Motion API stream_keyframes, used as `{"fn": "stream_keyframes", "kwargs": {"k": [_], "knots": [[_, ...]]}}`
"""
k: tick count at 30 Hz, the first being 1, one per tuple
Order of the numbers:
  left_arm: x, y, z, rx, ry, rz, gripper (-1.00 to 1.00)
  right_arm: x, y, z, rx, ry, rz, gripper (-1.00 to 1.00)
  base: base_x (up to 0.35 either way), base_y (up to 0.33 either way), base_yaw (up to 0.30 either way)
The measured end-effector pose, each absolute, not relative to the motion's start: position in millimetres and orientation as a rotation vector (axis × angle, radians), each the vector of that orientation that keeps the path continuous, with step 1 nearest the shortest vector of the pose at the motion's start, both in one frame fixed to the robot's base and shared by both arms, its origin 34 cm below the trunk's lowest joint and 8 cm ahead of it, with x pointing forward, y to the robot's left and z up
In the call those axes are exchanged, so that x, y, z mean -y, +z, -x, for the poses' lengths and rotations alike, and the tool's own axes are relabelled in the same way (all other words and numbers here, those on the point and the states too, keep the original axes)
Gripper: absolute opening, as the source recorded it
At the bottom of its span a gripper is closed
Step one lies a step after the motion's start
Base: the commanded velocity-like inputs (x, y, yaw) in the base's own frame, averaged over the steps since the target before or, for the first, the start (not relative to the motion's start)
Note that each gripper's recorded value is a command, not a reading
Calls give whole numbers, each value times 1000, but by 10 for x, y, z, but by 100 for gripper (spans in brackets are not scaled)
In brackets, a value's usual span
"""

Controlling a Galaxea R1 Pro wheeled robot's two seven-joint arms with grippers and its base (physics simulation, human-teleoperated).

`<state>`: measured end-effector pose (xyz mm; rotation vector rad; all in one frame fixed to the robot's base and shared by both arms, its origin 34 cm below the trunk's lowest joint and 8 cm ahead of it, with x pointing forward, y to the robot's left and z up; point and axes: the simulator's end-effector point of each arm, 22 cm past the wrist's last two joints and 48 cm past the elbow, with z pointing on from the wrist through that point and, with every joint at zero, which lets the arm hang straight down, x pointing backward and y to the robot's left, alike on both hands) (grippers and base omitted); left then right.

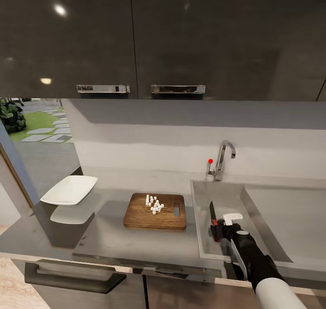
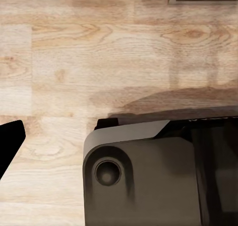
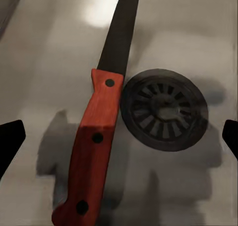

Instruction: In the kitchen, take the Vidalia onion out of the sink, dice it on the chopping board with the paring knife, put the diced onion into the bowl on the countertop, then place both the paring knife and the chopping board into the sink.

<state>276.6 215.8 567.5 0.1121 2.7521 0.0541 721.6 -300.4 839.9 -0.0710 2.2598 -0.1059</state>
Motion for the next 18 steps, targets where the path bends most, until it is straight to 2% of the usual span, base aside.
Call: {"fn": "stream_keyframes", "kwargs": {"k": [6, 13, 18], "knots": [[-2150, 5676, -2765, -2752, 52, -113, 100, 3154, 9351, -7504, -2129, -156, 37, 100, 0, 0, 0], [-2170, 5676, -2769, -2752, 58, -95, 100, 3272, 10153, -7367, -2145, -184, -43, 100, 0, 1, 0], [-2175, 5676, -2765, -2753, 60, -79, 100, 3295, 10167, -7344, -2153, -184, -54, 100, 0, 191, -1]]}}
